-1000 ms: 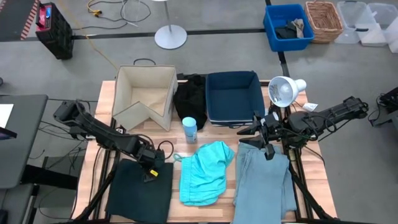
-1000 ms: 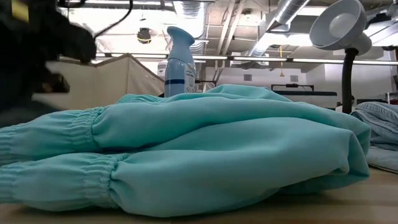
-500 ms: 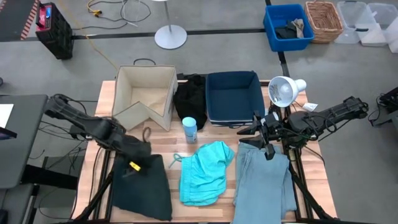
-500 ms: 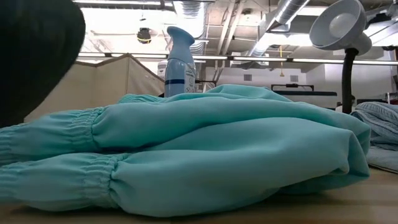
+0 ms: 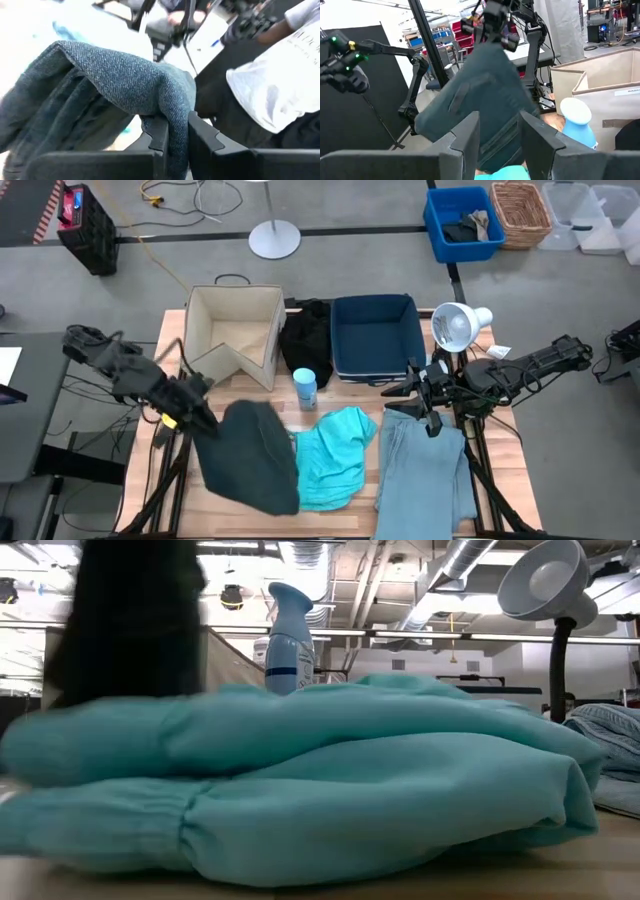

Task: Sort clothes
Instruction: Put the black pants into the laundry organizer

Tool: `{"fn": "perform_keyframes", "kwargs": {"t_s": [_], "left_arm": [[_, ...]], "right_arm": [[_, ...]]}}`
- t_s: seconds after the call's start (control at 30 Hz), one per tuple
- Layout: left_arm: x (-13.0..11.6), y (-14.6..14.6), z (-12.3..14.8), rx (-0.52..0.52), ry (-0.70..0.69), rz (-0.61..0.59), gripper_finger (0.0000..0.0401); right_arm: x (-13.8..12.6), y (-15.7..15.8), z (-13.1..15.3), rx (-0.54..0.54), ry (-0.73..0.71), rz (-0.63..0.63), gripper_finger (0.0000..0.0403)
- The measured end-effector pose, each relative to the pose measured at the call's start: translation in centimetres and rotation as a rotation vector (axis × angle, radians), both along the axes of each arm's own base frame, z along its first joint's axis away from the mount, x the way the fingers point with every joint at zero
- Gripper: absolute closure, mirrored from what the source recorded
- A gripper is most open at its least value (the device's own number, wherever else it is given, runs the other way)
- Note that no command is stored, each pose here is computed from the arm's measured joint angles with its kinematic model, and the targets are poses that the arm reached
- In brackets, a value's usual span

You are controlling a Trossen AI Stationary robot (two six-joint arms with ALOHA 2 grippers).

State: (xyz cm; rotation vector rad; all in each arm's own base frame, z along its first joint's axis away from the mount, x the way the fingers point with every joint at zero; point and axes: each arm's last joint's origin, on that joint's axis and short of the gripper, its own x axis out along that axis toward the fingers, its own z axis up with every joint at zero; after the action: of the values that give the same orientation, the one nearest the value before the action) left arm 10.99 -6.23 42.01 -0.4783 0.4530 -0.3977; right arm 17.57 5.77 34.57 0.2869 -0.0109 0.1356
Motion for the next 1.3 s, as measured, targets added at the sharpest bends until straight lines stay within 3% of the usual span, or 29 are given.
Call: {"fn": "perform_keyframes", "kwargs": {"t_s": [0.3,0.5,1.03,1.3], "left_arm": [[-2.1,1.2,4.3,0.062,-0.214,-0.023,0.0367],[-3.6,2.4,6.9,0.193,-0.383,0.044,0.0367],[-6.0,5.4,10.9,0.597,-0.569,0.525,0.0368],[-7.0,6.7,12.3,0.726,-0.505,0.87,0.0368]], "right_arm": [[0.0,0.0,0.0,-0.001,0.0,0.0,0.0253],[0.0,0.0,0.0,-0.001,0.0,0.0,0.0253],[0.0,0.0,0.0,-0.018,-0.002,0.0,0.0253],[0.0,0.0,0.0,-0.018,-0.002,0.0,0.0253]]}}
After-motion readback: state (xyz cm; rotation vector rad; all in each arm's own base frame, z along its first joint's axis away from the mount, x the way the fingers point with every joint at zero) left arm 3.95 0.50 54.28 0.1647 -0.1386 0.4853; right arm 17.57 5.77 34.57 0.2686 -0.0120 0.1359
